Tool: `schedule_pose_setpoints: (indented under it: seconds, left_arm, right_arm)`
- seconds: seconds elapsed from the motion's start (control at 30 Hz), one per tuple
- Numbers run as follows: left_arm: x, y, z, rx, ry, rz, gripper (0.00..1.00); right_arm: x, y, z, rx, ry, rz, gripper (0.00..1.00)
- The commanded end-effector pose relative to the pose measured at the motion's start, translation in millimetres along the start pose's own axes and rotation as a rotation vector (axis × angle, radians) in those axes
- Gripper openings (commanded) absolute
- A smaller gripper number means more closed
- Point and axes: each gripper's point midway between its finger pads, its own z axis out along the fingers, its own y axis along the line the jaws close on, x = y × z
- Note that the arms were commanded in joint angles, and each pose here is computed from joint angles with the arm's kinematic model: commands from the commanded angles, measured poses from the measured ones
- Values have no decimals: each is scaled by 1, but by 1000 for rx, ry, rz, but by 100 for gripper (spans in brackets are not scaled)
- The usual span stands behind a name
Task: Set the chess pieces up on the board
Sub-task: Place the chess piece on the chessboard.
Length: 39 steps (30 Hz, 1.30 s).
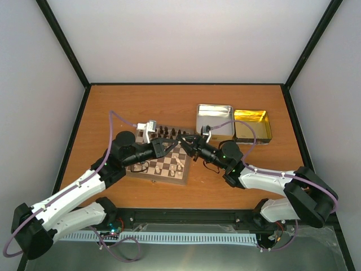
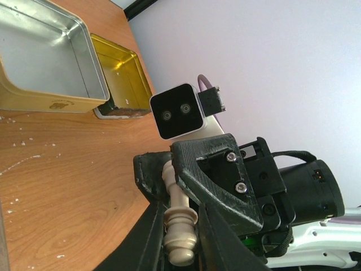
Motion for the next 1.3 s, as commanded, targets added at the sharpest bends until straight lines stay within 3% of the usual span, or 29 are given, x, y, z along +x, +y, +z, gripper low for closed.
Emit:
schedule_pose_setpoints:
  seconds: [0.0, 0.07, 0.13, 0.2, 0.37, 0.5, 0.73, 1.27]
  left_arm:
    - [-6, -12, 0, 32, -10, 22, 11]
    - [-7, -10, 1, 7, -7, 28, 9]
    - [-7, -5, 1, -37, 9, 35, 9]
    - [-4, 0, 1, -86, 43, 44, 8]
    - [19, 36, -8, -330, 224, 82, 6]
    - [43, 77, -30, -553, 384, 98, 5]
    - [63, 114, -49, -758, 588, 144, 1]
    - [86, 131, -24, -847, 719, 165, 1]
  right_arm:
    - [-6, -7, -3, 27, -30, 4, 15]
    - [-7, -10, -4, 43, -37, -7, 21]
    - [-9, -13, -6, 69, -53, -33, 39]
    - [-13, -20, -10, 126, -79, -68, 50]
    - [-33, -50, -42, 402, -203, -184, 65]
    - [-53, -67, -87, 653, -333, -277, 69]
    - [-64, -67, -131, 750, -448, -337, 69]
    - [-65, -76, -138, 782, -456, -350, 69]
